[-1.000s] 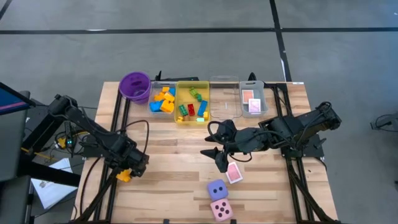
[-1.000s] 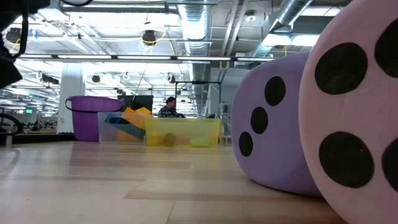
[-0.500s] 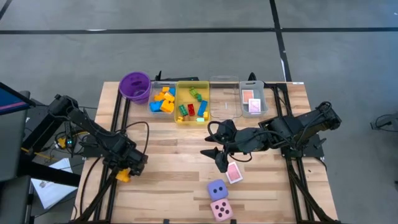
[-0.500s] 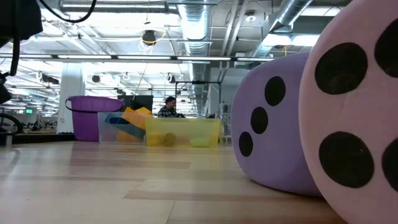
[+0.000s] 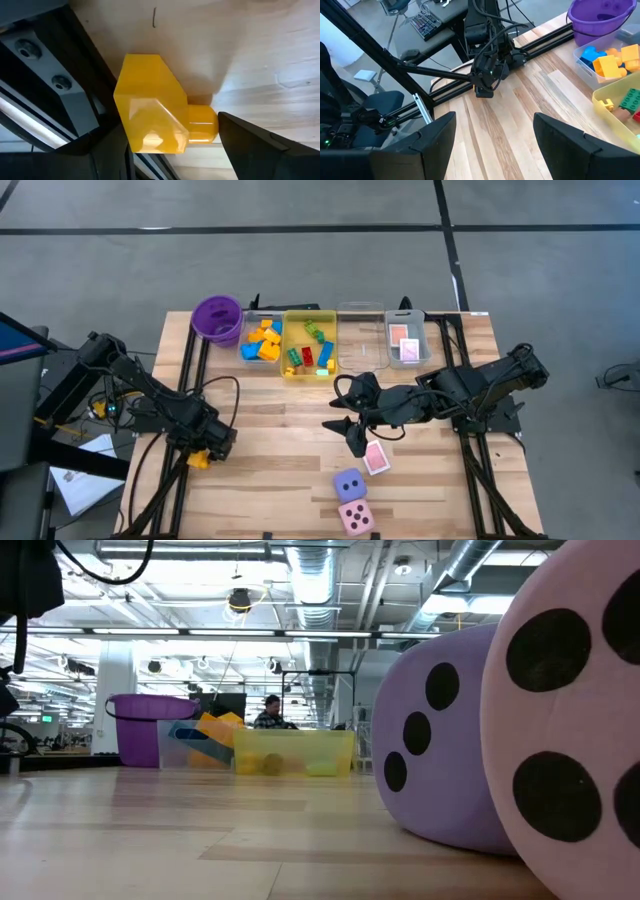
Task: Pick & Place Toys
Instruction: Put the big yellow game piece into the white bin
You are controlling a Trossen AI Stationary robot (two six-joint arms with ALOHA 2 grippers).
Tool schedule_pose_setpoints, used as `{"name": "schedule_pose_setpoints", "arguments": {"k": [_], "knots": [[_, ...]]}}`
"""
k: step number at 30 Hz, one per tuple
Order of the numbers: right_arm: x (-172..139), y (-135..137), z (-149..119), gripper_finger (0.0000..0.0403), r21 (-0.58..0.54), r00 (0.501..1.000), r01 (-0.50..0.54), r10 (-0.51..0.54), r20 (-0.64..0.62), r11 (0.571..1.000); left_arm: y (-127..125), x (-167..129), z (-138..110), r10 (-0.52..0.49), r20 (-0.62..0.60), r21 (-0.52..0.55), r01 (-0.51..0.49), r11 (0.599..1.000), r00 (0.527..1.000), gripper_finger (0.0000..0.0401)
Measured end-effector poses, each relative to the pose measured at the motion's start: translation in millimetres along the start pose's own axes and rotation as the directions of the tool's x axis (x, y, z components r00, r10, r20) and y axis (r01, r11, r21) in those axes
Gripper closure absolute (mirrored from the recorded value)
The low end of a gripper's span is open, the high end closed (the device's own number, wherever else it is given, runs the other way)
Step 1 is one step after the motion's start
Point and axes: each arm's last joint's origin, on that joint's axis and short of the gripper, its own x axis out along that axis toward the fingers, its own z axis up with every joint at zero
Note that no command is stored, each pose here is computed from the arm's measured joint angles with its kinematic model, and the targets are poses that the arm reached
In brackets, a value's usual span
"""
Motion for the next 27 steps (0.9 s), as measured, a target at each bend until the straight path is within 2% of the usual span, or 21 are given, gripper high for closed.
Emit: {"name": "schedule_pose_setpoints", "arguments": {"k": [9, 17, 21, 27], "knots": [[0.0, -0.4, 0.3, 0.0143, 0.000, 1.000, 0.001, -0.001, 0.001, 1.000, -10.2, -0.5, -3.1, -0.098, -0.028, 0.043, 0.099, 0.994, 0.995, 0.0112], [0.0, -0.5, 0.3, 0.0143, 0.000, 1.000, 0.002, -0.002, 0.001, 1.000, -10.5, -0.6, -3.2, -0.100, -0.029, 0.052, 0.102, 0.993, 0.995, 0.0114], [0.0, -0.5, 0.3, 0.0143, 0.000, 1.000, 0.002, -0.002, 0.001, 1.000, -14.2, -1.1, -4.5, -0.135, -0.042, 0.071, 0.138, 0.988, 0.990, 0.0131], [0.0, -0.5, 0.3, 0.0143, 0.000, 1.000, 0.002, -0.002, 0.001, 1.000, -26.6, -3.9, -9.4, -0.253, -0.090, 0.129, 0.263, 0.956, 0.963, 0.0164]]}}
